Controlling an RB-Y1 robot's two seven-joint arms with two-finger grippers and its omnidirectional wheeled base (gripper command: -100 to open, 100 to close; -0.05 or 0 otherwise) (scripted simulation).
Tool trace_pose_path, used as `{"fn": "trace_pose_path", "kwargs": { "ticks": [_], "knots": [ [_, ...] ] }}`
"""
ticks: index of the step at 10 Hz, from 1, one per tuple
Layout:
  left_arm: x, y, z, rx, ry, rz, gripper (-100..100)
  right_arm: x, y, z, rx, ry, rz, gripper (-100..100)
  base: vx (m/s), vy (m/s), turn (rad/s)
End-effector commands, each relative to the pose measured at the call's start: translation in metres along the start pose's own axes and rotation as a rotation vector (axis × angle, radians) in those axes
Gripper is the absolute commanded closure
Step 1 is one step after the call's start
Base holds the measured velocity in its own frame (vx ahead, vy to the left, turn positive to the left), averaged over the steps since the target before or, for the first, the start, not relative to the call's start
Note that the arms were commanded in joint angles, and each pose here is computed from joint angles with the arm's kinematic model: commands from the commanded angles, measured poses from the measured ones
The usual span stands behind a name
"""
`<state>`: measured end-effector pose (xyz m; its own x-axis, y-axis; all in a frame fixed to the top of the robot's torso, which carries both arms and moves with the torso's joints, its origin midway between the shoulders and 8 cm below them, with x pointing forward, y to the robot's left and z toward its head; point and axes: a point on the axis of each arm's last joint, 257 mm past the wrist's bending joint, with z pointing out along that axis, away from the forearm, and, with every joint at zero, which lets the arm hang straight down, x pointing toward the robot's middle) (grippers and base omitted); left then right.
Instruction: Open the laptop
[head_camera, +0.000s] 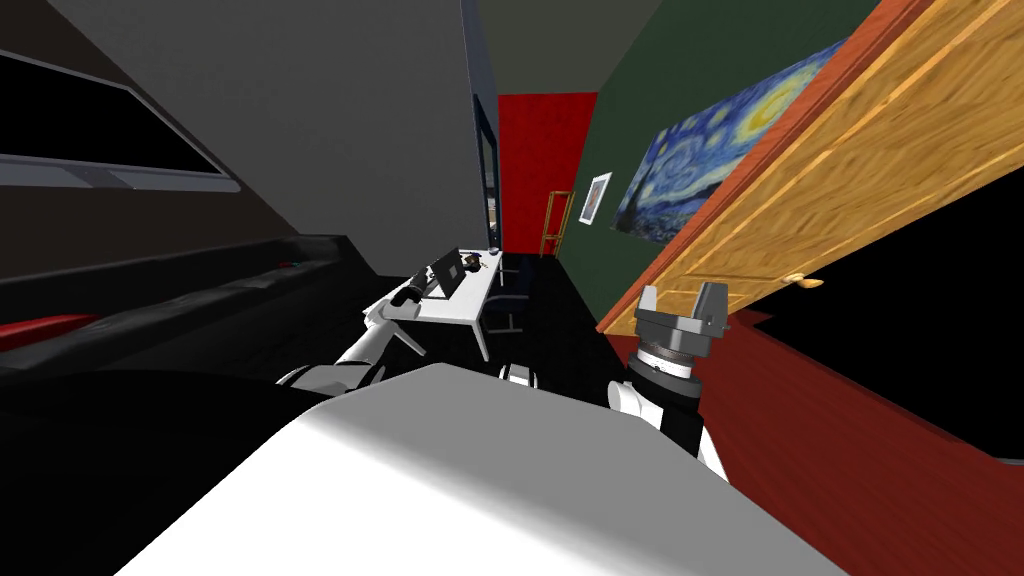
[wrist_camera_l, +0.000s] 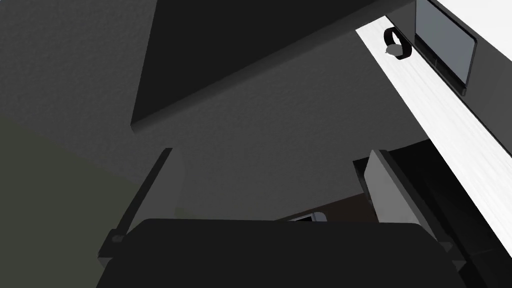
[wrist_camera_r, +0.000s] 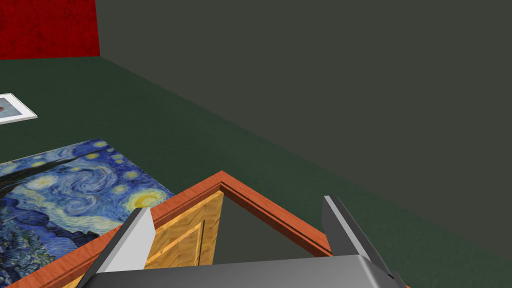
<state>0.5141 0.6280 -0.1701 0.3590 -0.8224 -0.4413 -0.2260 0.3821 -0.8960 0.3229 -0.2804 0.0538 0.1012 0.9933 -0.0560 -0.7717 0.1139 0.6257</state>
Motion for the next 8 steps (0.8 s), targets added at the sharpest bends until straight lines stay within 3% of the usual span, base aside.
{"fn": "trace_pose_path", "kwargs": {
  "ticks": [1, 2, 3, 4, 5, 6, 7, 8],
  "knots": [
    [-0.021, -0.020, 0.000, 0.037, -0.029, 0.075, -100, 0.000, 0.000, 0.000, 0.000, 0.000, 0.000, 0, 0.142, -0.153, 0.081],
    [-0.030, -0.029, 0.000, 0.053, -0.043, 0.110, -100, 0.000, 0.000, 0.000, 0.000, 0.000, 0.000, 0, 0.118, -0.167, 0.061],
    [-0.024, -0.021, 0.000, 0.039, -0.035, 0.086, -100, 0.000, 0.000, 0.000, 0.000, 0.000, 0.000, 0, 0.050, -0.080, 0.015],
    [-0.057, -0.016, 0.003, 0.029, -0.094, 0.108, -100, 0.000, 0.000, 0.000, 0.000, 0.000, 0.000, 0, -0.069, 0.001, -0.309],
    [-0.059, -0.012, 0.002, 0.021, -0.097, 0.107, -100, 0.000, 0.000, 0.000, 0.000, 0.000, 0.000, 0, -0.094, 0.032, -0.244],
    [-0.086, -0.008, 0.003, 0.010, -0.143, 0.124, -100, 0.000, 0.000, 0.000, 0.000, 0.000, 0.000, 0, -0.122, 0.036, -0.386],
    [-0.092, -0.002, 0.001, -0.002, -0.155, 0.118, -100, 0.000, 0.000, 0.000, 0.000, 0.000, 0.000, 0, -0.105, 0.039, -0.212],
    [-0.115, -0.001, 0.001, -0.008, -0.196, 0.135, -100, 0.000, 0.000, 0.000, 0.000, 0.000, 0.000, 0, -0.117, 0.066, -0.302]
  ]
}}
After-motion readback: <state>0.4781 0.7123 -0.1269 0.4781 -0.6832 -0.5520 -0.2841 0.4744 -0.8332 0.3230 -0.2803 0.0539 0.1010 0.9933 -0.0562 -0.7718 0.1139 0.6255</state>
